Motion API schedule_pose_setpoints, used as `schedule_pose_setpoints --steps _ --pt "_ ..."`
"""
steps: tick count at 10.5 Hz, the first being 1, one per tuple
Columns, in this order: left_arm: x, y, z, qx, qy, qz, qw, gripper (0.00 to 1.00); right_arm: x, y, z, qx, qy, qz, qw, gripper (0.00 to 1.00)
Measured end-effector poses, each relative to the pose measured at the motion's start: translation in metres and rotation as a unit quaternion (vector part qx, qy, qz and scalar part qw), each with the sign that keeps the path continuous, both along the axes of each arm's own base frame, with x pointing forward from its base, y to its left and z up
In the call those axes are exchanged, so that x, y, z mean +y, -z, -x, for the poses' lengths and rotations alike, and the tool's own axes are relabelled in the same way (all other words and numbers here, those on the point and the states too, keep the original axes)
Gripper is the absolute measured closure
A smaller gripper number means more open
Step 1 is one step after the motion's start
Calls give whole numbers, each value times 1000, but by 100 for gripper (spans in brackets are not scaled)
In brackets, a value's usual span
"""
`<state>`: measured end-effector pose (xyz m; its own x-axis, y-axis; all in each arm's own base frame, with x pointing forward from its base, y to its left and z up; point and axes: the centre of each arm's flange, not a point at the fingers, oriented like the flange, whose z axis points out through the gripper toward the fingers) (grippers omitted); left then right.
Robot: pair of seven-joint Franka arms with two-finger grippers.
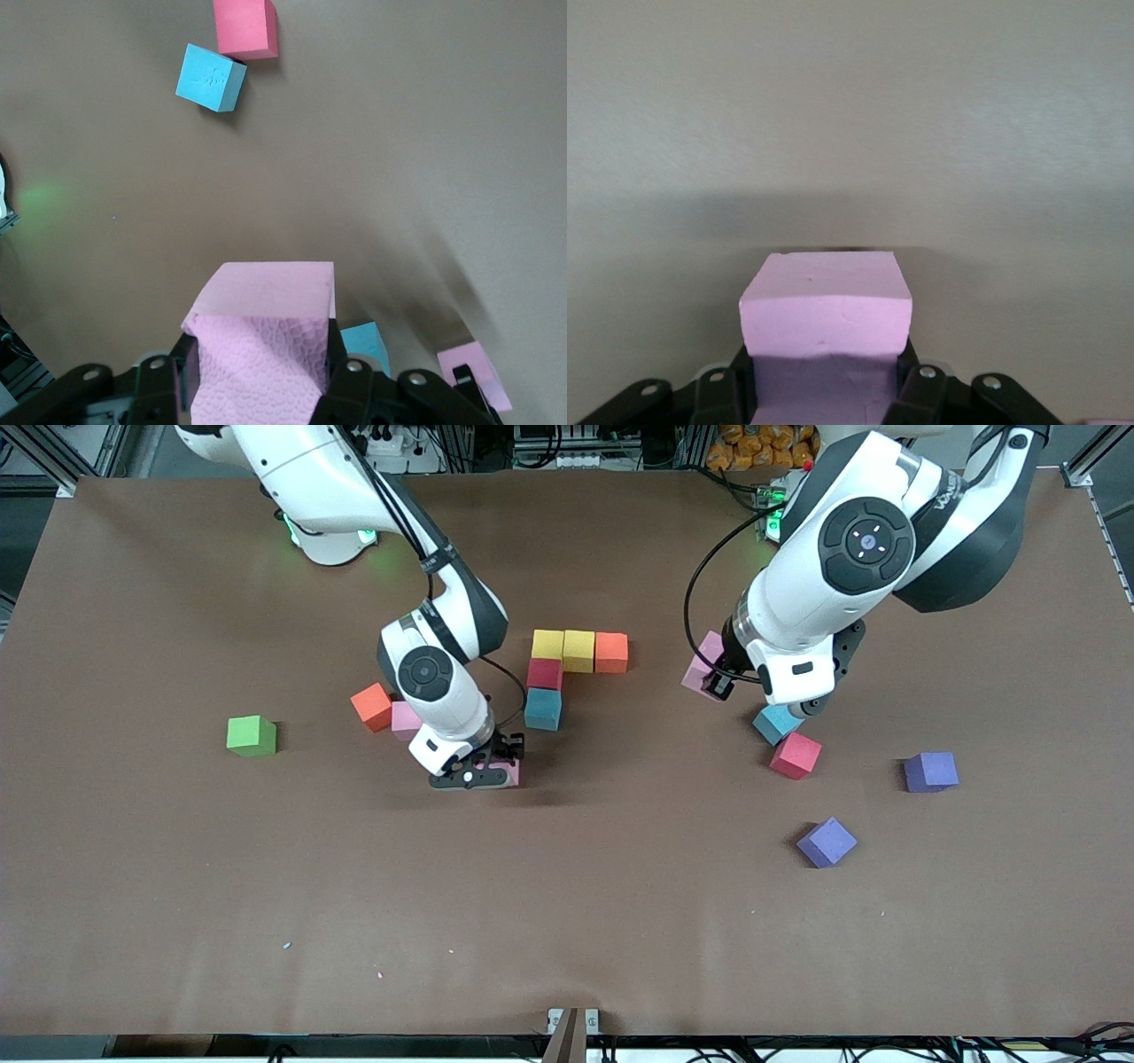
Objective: Arrange 11 blocks into digit 3
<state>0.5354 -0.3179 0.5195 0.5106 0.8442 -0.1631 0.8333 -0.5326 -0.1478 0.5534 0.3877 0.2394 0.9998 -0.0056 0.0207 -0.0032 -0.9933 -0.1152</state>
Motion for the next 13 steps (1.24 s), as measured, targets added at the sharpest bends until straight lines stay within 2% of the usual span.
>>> schedule_pose_setpoints --steps 6,10,13 --pt "0 0 0 0 0 0 1000 45 48 14 13 13 11 1 1000 41" --pt "-1 0 0 0 1 0 1000 45 50 20 24 50 12 24 998 41" --pt "-1 0 1 0 1 0 1000 45 60 20 33 58 22 22 998 41"
